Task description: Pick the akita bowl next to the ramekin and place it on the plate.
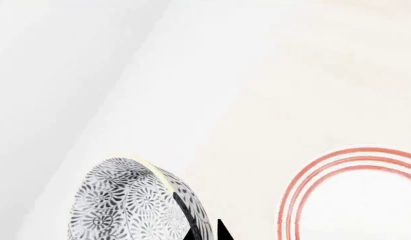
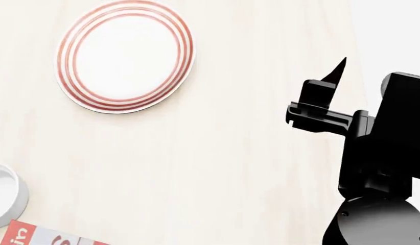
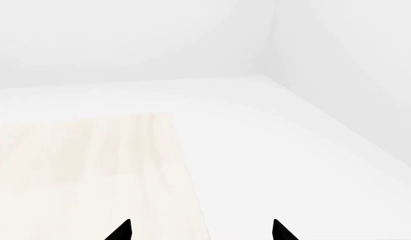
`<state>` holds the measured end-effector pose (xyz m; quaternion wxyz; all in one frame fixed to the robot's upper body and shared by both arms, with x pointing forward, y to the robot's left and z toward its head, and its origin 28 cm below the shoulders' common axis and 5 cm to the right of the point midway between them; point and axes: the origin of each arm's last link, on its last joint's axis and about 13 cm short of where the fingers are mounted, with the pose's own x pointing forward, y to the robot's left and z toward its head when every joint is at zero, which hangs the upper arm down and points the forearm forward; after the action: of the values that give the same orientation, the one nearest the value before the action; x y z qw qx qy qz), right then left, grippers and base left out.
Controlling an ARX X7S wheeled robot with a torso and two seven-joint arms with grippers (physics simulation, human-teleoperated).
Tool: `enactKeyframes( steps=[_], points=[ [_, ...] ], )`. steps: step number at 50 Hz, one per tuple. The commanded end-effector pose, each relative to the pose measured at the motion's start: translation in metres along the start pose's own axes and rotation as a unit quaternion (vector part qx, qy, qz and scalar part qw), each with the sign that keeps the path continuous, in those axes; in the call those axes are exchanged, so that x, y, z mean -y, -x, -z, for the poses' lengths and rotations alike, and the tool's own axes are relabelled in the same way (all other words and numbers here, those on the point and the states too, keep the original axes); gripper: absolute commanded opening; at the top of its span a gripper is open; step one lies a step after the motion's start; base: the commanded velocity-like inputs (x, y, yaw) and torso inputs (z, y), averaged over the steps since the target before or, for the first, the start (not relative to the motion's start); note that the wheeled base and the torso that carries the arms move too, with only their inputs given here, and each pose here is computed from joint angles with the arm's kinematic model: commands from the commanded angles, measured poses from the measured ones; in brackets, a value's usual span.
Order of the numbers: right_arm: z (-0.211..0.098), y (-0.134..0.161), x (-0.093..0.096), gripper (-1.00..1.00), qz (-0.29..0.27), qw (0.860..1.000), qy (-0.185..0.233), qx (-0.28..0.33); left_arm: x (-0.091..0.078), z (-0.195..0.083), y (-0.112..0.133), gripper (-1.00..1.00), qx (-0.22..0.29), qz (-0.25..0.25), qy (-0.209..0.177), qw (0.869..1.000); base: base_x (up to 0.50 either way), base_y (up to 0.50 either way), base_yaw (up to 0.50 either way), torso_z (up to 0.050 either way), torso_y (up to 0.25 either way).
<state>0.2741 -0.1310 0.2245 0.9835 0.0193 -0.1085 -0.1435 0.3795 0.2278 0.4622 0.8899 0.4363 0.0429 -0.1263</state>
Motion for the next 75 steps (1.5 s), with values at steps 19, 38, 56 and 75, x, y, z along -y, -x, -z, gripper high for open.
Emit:
enactKeyframes(
  steps=[19, 38, 56, 75],
  points=[
    [-0.002, 0.001, 0.001, 1.00, 0.000, 1.000, -0.009, 0.003, 0.018, -0.049, -0.007, -1.00, 0.003, 0.181, -0.244, 0.953, 0.00, 0.00, 0.00, 0.000, 0.000],
    [-0.001, 0.000, 0.001, 1.00, 0.000, 1.000, -0.008, 0.003, 0.036, -0.050, -0.001, -1.00, 0.004, 0.237, -0.276, 0.931, 0.00, 0.00, 0.00, 0.000, 0.000],
    [-0.001, 0.000, 0.001, 1.00, 0.000, 1.000, -0.009, 0.003, 0.049, -0.041, -0.006, -1.00, -0.011, 0.256, -0.279, 0.926, 0.00, 0.00, 0.00, 0.000, 0.000],
    [-0.002, 0.001, 0.001, 1.00, 0.001, 1.000, -0.010, 0.003, 0.057, -0.029, -0.010, -1.00, -0.024, 0.260, -0.271, 0.926, 0.00, 0.00, 0.00, 0.000, 0.001]
  ],
)
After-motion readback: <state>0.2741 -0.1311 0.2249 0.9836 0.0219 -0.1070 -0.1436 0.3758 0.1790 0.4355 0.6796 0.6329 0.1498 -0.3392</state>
